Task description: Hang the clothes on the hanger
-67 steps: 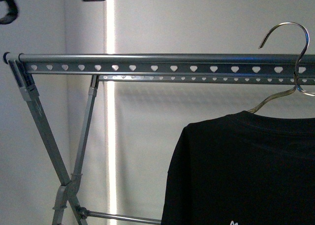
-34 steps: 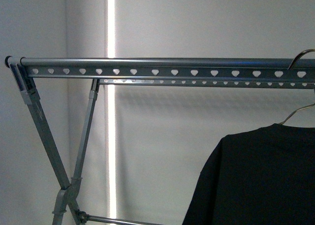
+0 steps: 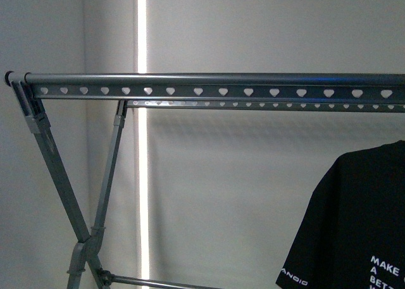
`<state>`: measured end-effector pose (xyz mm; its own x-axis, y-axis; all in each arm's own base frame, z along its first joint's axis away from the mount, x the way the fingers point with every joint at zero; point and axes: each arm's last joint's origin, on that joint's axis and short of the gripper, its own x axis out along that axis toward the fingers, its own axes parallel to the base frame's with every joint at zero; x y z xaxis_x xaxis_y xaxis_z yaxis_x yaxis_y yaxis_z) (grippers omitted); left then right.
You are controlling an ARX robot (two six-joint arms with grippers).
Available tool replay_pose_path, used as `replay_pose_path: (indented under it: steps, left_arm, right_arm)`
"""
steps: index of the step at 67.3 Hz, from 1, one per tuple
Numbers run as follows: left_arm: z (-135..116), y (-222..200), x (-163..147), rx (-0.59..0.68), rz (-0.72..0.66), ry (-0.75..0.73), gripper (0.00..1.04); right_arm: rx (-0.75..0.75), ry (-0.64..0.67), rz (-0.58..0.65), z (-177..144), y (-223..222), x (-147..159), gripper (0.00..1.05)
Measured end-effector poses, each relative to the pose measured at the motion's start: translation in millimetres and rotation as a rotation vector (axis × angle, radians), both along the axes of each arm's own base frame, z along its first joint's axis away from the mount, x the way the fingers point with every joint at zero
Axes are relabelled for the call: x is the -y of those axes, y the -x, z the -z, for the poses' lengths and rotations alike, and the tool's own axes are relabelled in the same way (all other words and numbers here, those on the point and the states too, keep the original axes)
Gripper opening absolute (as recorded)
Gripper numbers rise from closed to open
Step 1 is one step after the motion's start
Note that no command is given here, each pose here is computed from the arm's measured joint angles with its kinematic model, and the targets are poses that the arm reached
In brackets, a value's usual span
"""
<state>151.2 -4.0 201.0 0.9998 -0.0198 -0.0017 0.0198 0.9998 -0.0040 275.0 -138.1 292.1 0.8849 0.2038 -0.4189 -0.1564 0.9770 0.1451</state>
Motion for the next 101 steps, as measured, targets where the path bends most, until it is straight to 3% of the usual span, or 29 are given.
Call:
replay_pose_path:
  steps: [18, 34, 46, 70, 87, 101]
  left_arm:
    - [14.7, 15.3, -3.7, -0.001, -0.020, 0.000, 0.04]
    - [23.2, 26.5, -3.8, 0.000, -0.020, 0.000, 0.04]
    - [27.8, 33.3, -3.7, 0.024, -0.018, 0.000, 0.04]
    - [28.1, 41.8, -3.7, 0.025, -0.018, 0.000, 0.04]
    - [31.4, 53.8, -3.8, 0.016, -0.017, -0.001, 0.04]
    - [31.4, 54.3, -3.8, 0.017, -0.017, -0.001, 0.04]
  right_arm:
    - [0.024, 0.016, 0.086, -25.8, -23.7, 5.1, 0.09]
    - [0.025, 0.052, 0.108, -47.6, -64.7, -18.5, 0.09]
    - [-0.028, 0.068, 0.146, -37.1, -96.6, -30.9, 0.09]
    - [-0.058, 0.029, 0.221, -23.8, -113.3, -15.9, 0.09]
    - [0.062, -0.023, 0.212, -33.6, -101.0, -15.0, 0.53]
    - [0.269, -0.019, 0.226, -44.7, -52.5, -28.2, 0.90]
